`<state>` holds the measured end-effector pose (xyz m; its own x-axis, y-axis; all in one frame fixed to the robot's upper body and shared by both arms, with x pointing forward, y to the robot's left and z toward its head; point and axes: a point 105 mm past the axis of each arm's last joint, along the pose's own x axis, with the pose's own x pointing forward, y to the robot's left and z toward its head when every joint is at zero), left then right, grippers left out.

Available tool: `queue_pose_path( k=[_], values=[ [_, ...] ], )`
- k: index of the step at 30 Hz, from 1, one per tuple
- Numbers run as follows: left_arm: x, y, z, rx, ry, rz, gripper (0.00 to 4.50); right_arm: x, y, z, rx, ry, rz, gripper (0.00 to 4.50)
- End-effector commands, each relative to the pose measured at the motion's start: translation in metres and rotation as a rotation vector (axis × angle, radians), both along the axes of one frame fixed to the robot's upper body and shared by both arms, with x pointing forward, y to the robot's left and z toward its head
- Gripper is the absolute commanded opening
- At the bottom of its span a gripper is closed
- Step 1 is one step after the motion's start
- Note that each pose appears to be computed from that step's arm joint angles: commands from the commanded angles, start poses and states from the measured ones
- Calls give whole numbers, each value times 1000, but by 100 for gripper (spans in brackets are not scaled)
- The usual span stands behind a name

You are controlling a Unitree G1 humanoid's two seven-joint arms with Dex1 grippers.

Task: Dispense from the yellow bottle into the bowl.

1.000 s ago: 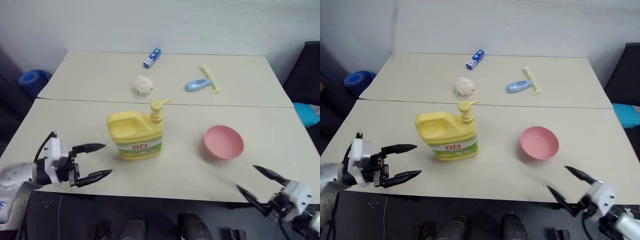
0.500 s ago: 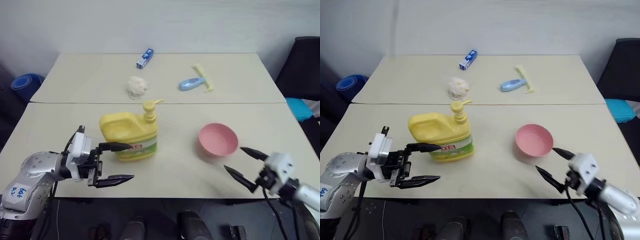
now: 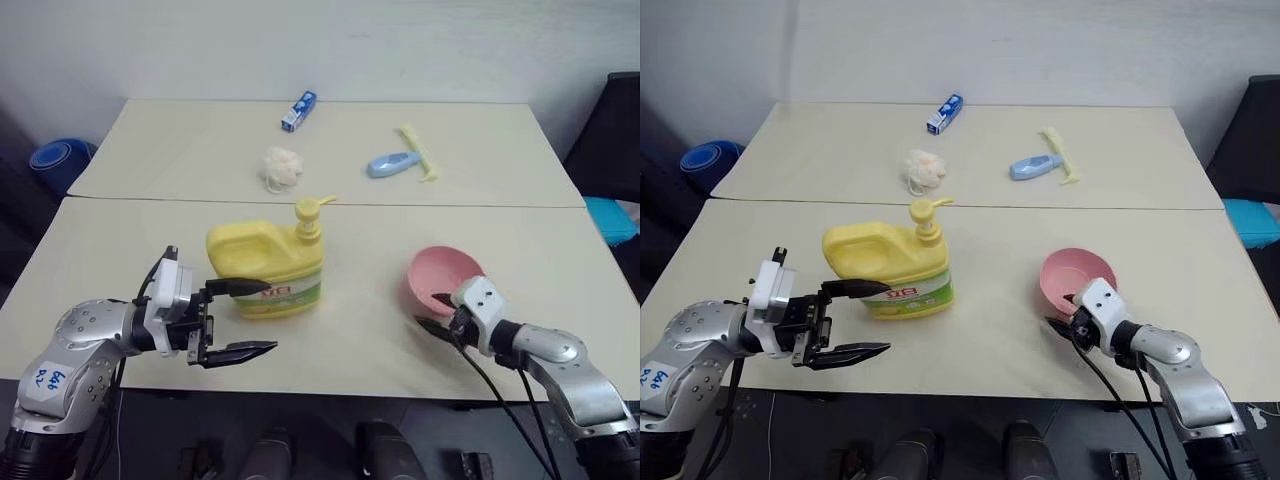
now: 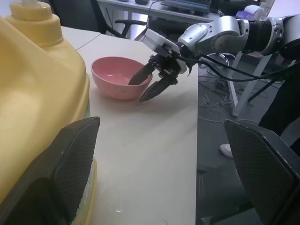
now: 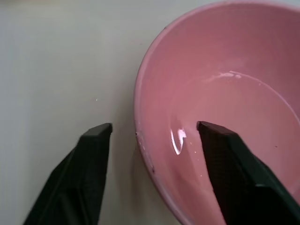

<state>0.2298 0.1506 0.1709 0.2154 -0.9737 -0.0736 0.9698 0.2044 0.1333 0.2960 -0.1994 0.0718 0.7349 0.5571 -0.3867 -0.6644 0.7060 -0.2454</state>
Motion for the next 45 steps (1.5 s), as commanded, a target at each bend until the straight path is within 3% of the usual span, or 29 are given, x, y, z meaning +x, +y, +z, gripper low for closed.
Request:
queue_pose_path(
  k=[1,5,10,14,16,20,25,45],
  values=[
    [-3,2,12,-19,-26,-1,450,2,8,9,-6,-56,49,140],
    [-6,3,35,-102,31,-29,450,0,12,22,-40,-104,104,3],
    [-3,1,95,-252,53,-72,450,-2,33,68,-81,-206,256,3],
    [28,-11,138,-283,-80,0,360,-2,58,108,-188,-217,436,0],
    [37,-19,147,-271,-115,6,294,0,63,120,-211,-207,460,0],
    [56,-40,146,-193,-150,1,166,9,77,146,-260,-205,507,0],
    [69,-47,126,-97,-148,2,7,11,102,167,-269,-214,590,0],
    [82,-47,73,58,40,52,2,7,145,189,-274,-228,758,0]
  ],
)
